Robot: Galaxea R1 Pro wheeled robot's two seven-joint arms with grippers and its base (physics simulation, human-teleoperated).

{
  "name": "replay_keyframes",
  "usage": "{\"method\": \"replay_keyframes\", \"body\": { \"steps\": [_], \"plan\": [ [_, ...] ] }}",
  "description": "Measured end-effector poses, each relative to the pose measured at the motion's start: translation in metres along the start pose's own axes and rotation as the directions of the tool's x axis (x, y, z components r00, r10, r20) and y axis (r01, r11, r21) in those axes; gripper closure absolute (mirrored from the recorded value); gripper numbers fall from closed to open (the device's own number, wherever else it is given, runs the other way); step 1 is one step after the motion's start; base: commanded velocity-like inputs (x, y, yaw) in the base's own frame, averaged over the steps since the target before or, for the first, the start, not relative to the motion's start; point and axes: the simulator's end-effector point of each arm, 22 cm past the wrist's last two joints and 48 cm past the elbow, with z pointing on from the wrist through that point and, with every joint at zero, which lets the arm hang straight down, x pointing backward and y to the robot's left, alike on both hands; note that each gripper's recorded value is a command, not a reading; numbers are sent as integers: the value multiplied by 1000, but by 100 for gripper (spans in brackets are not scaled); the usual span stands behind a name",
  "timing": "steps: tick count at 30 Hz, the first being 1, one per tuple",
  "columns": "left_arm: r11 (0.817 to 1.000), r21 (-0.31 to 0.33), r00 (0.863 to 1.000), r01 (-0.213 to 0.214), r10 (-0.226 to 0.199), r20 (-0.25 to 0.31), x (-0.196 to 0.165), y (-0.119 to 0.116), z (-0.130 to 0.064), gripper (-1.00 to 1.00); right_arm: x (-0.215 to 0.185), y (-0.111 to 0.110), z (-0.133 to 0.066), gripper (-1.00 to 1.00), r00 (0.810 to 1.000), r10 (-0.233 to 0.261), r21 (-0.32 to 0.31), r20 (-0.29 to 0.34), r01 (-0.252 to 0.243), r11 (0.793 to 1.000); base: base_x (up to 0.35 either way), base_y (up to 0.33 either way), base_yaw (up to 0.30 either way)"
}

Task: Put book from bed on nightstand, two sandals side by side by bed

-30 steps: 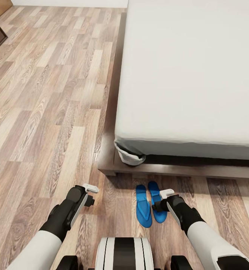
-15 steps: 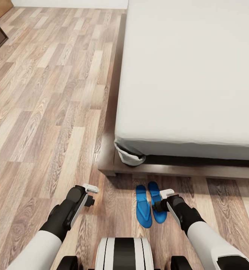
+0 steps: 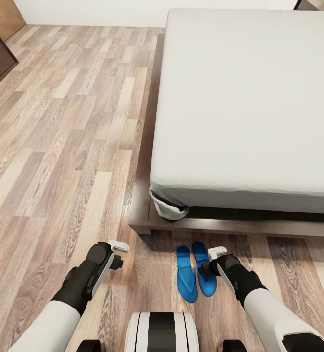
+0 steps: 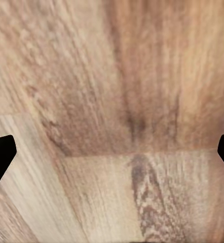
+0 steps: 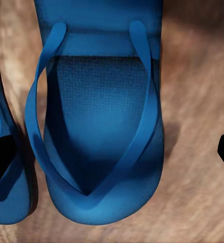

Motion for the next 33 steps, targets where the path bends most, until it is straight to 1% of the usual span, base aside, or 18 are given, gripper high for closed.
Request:
{"method": "replay_keyframes", "body": {
  "steps": [10, 21, 33],
  "plan": [
    [1000, 0, 1000, 0, 0, -4, 1, 0, 1, -100, 2, -2, 1, -100, 1000, 6, 0, -4, -6, 1000, 0, 0, 0],
    [1000, -10, 999, 5, -5, 33, -10, 6, -19, -100, -11, -7, -19, -100, 999, 12, 9, 32, -12, 1000, 0, 0, 0],
    [1000, -22, 998, 10, -9, 65, -19, 13, -40, -100, -12, -11, -35, -100, 999, 15, 18, 43, -16, 1000, 0, 0, 0]
  ]
}}
